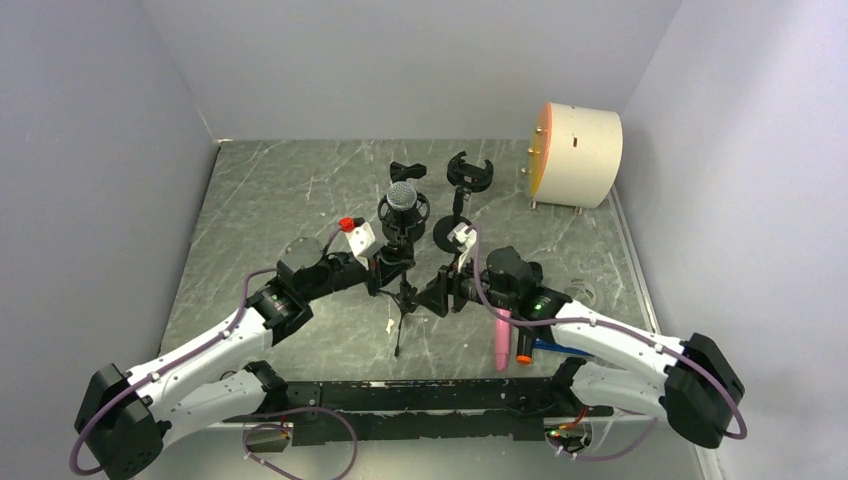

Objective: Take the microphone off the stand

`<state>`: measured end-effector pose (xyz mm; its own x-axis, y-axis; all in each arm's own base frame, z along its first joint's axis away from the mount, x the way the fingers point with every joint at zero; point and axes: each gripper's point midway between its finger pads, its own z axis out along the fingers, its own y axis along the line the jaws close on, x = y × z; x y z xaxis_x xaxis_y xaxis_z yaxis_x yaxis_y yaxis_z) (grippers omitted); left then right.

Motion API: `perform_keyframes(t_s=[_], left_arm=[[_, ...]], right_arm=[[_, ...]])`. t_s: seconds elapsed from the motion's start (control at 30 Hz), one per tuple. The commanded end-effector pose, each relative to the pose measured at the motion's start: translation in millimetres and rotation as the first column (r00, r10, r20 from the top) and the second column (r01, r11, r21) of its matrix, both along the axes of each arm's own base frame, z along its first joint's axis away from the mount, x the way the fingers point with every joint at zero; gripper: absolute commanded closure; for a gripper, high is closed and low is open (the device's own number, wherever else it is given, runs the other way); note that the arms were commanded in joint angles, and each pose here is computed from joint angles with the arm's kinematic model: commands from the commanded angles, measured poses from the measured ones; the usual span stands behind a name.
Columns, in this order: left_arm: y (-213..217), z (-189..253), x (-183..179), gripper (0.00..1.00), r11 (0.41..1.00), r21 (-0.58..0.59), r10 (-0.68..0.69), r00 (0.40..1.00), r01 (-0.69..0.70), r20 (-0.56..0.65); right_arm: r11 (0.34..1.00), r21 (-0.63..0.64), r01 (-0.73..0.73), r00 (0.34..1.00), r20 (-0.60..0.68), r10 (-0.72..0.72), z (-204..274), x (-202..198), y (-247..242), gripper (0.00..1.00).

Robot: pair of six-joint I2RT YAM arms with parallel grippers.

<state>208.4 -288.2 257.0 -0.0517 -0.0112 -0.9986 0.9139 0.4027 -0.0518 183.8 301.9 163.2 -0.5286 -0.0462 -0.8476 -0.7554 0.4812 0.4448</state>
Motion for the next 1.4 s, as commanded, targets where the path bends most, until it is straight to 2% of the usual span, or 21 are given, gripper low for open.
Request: perform_keyframes(t_s=[0.0,0.03,0.17,0.23,0.37,0.53,0.73,0.83,0.97,1.07,1.23,1.37], left_arm=[[2,14,-4,0.97,1.0,-0.02,0.002,1.0,-0.001,0.019],[3,13,-4,0.97,1.0,-0.017,0.005,1.0,-0.004,0.021],[2,14,-3,0.97,1.0,-0.019,0.006,0.999,-0.006,0.037],[0,15,-2,0.97,1.0,-0.013,0.0,0.999,0.0,0.038],[-2,19,-2,0.97,1.0,-0.017,-0.006,0.999,0.007,0.043],[0,19,-2,0.97,1.0,-0.016,-0.001,0.999,0.002,0.045],[-1,18,-3,0.97,1.0,-0.017,-0.004,0.999,0.005,0.044],[-2,17,-2,0.97,1.0,-0.016,-0.006,0.999,0.007,0.041],[-2,16,-2,0.97,1.0,-0.016,-0.007,0.999,0.007,0.04],[-2,16,-2,0.97,1.0,-0.017,-0.008,0.999,0.008,0.039],[-3,16,-3,0.97,1.0,-0.024,-0.011,0.999,0.012,0.037],[-5,15,-4,0.97,0.999,-0.027,-0.02,0.999,0.02,0.027]], right_arm=[[0.985,0.161,0.056,0.997,-0.054,-0.048,31,-7,-5,0.33],[0.972,0.218,0.091,0.992,-0.109,-0.069,35,-7,-5,0.3],[0.906,0.4,0.139,0.962,-0.271,-0.028,50,-12,2,0.29],[0.885,0.432,0.176,0.934,-0.358,-0.011,48,-9,9,0.31],[0.84,0.5,0.21,0.893,-0.448,0.044,48,-8,17,0.35],[0.856,0.449,0.257,0.857,-0.514,0.012,29,-2,21,0.44],[0.861,0.426,0.277,0.855,-0.518,-0.019,20,0,17,0.51],[0.867,0.414,0.277,0.86,-0.51,-0.031,16,0,16,0.62],[0.885,0.387,0.258,0.878,-0.476,-0.048,11,0,15,0.74],[0.908,0.371,0.194,0.922,-0.385,-0.04,14,1,17,0.82],[0.963,0.266,0.039,0.996,-0.093,-0.015,14,4,17,0.82],[0.992,0.13,-0.004,0.995,0.104,-0.01,12,13,11,0.81]])
